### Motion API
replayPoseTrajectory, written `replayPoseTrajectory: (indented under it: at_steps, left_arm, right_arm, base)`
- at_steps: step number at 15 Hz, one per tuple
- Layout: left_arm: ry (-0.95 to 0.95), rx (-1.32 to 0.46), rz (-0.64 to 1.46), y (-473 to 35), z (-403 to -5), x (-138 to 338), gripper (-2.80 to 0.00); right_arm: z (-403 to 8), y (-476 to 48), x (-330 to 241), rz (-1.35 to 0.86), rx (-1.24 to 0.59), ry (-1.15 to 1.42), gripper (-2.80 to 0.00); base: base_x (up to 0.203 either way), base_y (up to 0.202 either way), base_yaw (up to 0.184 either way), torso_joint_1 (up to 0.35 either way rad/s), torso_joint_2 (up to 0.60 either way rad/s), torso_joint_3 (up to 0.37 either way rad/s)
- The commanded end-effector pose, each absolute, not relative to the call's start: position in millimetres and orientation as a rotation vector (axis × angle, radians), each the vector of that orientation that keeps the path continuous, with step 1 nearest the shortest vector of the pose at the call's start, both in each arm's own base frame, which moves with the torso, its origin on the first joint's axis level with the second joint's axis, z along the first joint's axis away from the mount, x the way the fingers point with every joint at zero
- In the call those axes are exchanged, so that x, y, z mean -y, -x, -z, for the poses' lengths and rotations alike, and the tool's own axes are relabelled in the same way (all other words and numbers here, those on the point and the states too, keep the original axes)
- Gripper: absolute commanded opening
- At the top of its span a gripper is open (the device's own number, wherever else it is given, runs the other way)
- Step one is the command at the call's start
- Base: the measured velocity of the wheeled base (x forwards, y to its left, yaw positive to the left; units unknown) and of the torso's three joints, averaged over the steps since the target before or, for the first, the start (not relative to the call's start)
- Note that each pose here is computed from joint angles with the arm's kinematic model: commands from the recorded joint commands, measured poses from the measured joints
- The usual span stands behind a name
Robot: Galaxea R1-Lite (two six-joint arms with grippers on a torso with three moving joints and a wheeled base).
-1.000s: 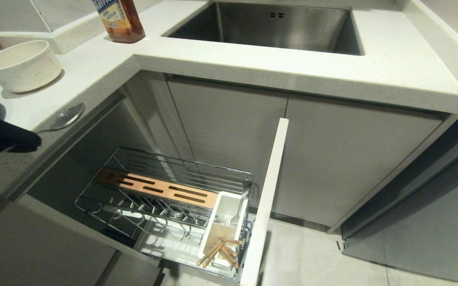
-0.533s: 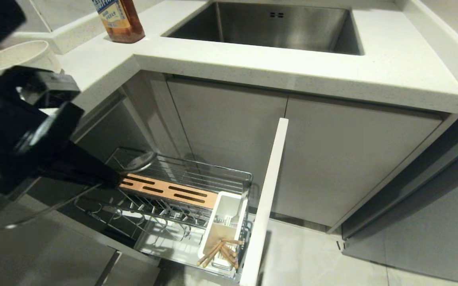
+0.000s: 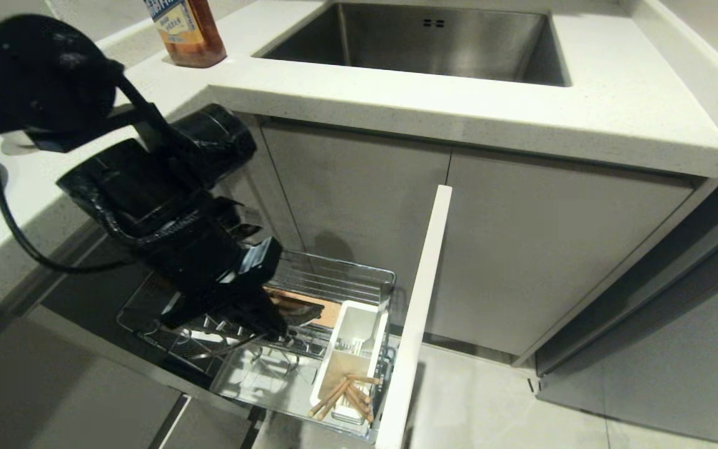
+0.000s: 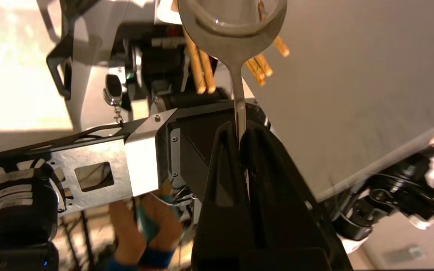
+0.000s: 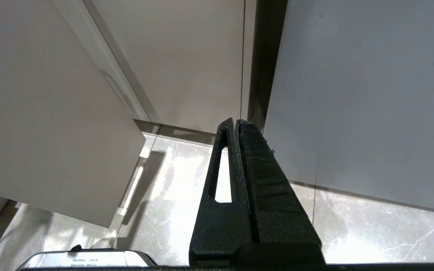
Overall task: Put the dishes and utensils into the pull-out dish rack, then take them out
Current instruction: Pick up the spoon and place it in the cupboard
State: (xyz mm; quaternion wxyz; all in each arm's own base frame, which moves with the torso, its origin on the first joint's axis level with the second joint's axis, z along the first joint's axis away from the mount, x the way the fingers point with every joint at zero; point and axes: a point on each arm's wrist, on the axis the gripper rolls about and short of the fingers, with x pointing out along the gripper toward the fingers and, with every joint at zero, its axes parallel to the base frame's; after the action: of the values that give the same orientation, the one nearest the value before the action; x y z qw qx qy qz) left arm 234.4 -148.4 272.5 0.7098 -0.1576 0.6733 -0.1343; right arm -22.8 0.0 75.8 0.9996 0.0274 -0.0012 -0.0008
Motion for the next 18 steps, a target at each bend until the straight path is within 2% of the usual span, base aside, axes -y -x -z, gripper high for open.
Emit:
replayPoseTrajectory:
  at_steps: [1,18]
  left_arm:
    - [0.317,-1.573,0.274,-249.9,-250.1,165.8,-2.8]
    - [0.259,-1.637,0.277,-292.5,-190.6,213.4,-2.8]
  right_arm:
    - [-75.8,22.7,0.0,0.001,0.002,-0.055,-2.8]
    - [-75.8,22.8,0.0,0.001,0.003,-0.055,-2.8]
  base:
    - [0.0,0.0,0.0,0.0,0.0,0.0]
    - [0.0,0.0,0.0,0.0,0.0,0.0]
